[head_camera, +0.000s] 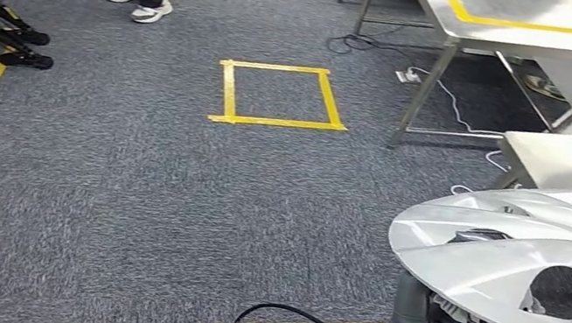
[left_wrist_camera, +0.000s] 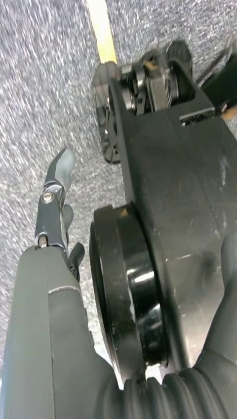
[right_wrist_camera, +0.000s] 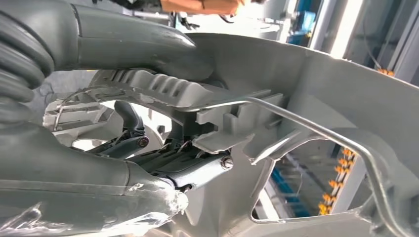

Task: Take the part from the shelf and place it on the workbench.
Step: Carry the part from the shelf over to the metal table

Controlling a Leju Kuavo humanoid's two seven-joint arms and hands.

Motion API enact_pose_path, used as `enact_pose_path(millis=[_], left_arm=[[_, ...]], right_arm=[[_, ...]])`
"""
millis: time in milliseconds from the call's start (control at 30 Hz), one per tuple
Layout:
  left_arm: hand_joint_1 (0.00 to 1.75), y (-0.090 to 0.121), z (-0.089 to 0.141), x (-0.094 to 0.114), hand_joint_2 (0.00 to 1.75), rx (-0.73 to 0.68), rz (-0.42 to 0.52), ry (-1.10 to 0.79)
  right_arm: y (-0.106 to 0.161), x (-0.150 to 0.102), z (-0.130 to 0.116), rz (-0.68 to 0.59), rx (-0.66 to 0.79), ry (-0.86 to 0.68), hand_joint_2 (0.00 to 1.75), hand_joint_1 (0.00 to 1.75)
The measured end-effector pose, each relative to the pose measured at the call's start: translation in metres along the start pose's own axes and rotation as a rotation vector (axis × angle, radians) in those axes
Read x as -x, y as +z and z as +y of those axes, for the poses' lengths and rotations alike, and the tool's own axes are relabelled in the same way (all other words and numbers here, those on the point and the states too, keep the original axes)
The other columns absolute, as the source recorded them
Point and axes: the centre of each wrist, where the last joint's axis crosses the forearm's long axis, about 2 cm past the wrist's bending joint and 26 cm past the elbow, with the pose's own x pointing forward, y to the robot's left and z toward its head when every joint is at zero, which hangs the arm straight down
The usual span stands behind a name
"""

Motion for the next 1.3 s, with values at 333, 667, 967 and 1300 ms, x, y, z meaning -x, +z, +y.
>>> enact_pose_path(millis=[333, 667, 967, 1300], left_arm=[[0.00, -0.0005, 0.0026, -0.0001, 1.75, -0.012, -0.007, 0.000], [0.00, -0.0003, 0.0009, -0.0008, 1.75, -0.010, -0.012, 0.008], [0.00, -0.0001, 0.0006, 0.0005, 1.75, -0.007, 0.005, 0.009], [0.00, -0.0004, 0.0021, 0.0000, 1.75, -0.011, -0.012, 0.012]], right_arm=[[-0.0028, 0.0009, 0.0004, -0.014, 0.007, -0.008, 1.75, 1.75], [-0.0024, 0.0009, 0.0004, -0.013, 0.008, -0.008, 1.75, 1.75], [-0.0012, 0.0003, 0.0001, -0.016, 0.008, -0.006, 1.75, 1.75], [-0.0012, 0.0002, -0.0001, -0.023, 0.011, -0.004, 1.75, 1.75]])
